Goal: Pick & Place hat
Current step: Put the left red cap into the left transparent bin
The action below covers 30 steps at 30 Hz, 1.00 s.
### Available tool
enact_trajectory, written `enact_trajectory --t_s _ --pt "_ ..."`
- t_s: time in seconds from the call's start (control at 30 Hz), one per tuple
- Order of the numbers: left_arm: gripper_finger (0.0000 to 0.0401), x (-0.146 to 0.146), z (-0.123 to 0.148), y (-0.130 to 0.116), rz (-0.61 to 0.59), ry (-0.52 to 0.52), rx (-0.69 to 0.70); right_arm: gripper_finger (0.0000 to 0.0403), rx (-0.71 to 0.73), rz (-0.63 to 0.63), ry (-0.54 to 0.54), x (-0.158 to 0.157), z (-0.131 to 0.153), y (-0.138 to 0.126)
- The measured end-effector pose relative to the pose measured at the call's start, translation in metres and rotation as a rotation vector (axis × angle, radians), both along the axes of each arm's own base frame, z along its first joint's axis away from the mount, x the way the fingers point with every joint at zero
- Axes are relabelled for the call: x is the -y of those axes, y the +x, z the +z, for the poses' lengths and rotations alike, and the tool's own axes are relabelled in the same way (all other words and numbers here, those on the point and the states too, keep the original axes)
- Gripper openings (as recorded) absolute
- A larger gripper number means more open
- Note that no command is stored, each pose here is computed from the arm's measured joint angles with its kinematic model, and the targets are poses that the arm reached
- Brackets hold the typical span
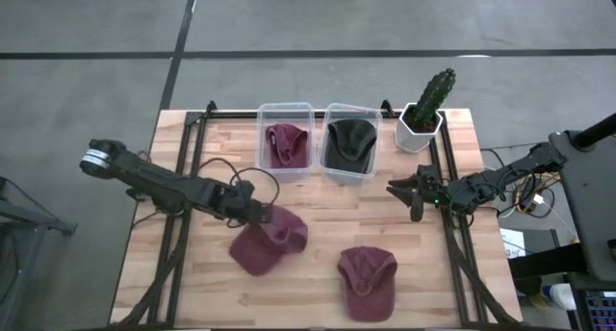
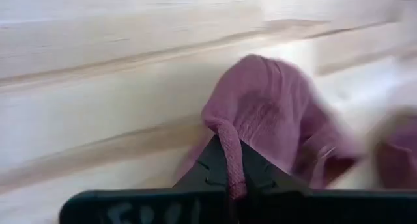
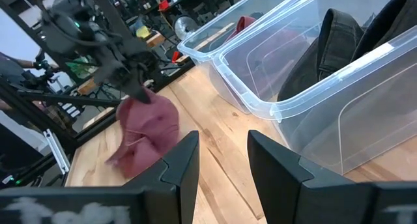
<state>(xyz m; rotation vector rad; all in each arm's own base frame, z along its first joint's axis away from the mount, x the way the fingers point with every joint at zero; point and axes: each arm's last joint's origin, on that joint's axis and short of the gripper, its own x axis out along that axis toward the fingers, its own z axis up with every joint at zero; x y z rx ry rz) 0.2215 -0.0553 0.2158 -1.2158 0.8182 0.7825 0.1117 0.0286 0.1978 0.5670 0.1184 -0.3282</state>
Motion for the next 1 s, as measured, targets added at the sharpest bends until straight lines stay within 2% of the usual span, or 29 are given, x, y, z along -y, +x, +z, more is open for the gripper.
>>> enact_trajectory --t_s 0.13,0.6,0.7,0.83,1.0 --pt "0.0001 0.0 0.024 -0.003 -0.019 0.01 0.099 0.0123 0.0 0.0 0.0 0.0 0.0 0.0" --pt "0.0 -0.006 0.1 -0.002 0.032 0.159 0.428 0.0123 -0.003 0.0 -0.002 0.0 0.0 0.0" --pt "0.0 -0.008 0.12 0.001 0.075 0.234 0.533 0.0123 -0.005 0.0 -0.004 0.0 0.0 0.0" --pt "0.0 -0.012 0.145 0.0 0.191 0.386 0.648 0.0123 -0.005 0.0 -0.005 0.0 0.0 0.0" --pt "0.0 -0.02 0.159 -0.002 0.363 0.563 0.696 0.0123 -0.005 0.0 -0.004 0.0 0.0 0.0"
